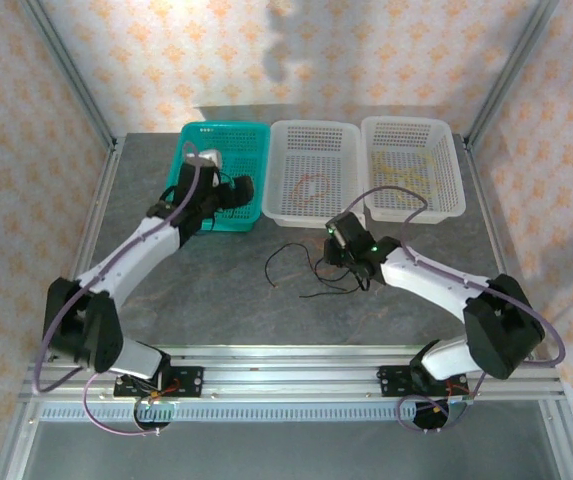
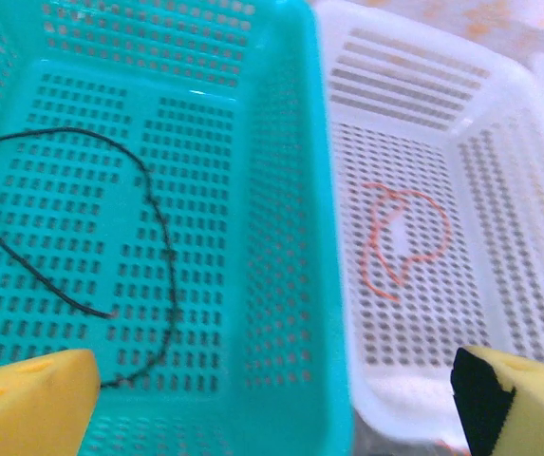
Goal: Untangle the cables
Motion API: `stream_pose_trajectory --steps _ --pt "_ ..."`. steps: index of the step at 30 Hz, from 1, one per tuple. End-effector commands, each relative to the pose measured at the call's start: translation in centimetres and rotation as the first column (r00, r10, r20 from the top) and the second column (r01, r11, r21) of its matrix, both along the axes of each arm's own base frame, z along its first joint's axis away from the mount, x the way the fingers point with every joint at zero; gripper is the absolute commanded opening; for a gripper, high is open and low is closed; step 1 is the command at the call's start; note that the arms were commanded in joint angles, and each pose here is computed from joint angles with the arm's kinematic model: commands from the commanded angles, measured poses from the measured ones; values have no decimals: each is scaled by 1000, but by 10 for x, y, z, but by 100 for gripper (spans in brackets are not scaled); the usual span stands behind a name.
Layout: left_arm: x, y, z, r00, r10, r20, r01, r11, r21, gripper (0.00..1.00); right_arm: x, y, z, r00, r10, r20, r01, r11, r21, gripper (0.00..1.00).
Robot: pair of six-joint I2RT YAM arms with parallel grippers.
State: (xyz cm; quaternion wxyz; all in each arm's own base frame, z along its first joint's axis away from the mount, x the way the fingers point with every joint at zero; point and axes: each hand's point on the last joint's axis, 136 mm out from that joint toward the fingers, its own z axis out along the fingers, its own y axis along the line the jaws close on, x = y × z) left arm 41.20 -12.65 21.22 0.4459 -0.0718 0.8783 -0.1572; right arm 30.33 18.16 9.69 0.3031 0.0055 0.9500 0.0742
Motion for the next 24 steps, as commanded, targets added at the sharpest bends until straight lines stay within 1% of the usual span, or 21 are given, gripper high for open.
stream_pose_trajectory --steps 1,4,7,12,18,22,24 --pt "-17 -16 34 988 -38 147 46 998 -47 97 7 3 3 999 9 47 -9 1000 -5 50" --pt "-41 -32 29 983 -70 171 85 993 -85 96 11 5 3 995 22 94 -24 1000 14 45" --pt "-63 -48 18 979 -95 183 116 987 -109 96 13 7 2 990 32 139 -36 999 28 43" --pt "-94 -71 -5 973 -116 198 160 962 -221 96 13 3 -11 981 16 191 -21 999 26 38" --pt "-119 -104 -38 973 -161 165 203 937 -283 95 14 8 -22 975 21 221 -28 999 29 39" --pt "-124 -118 -51 973 -180 147 217 928 -303 95 16 14 -29 975 33 219 -42 999 35 44" --pt "-125 -122 -54 972 -187 142 223 925 -309 95 18 15 -33 977 30 211 -35 999 19 45"
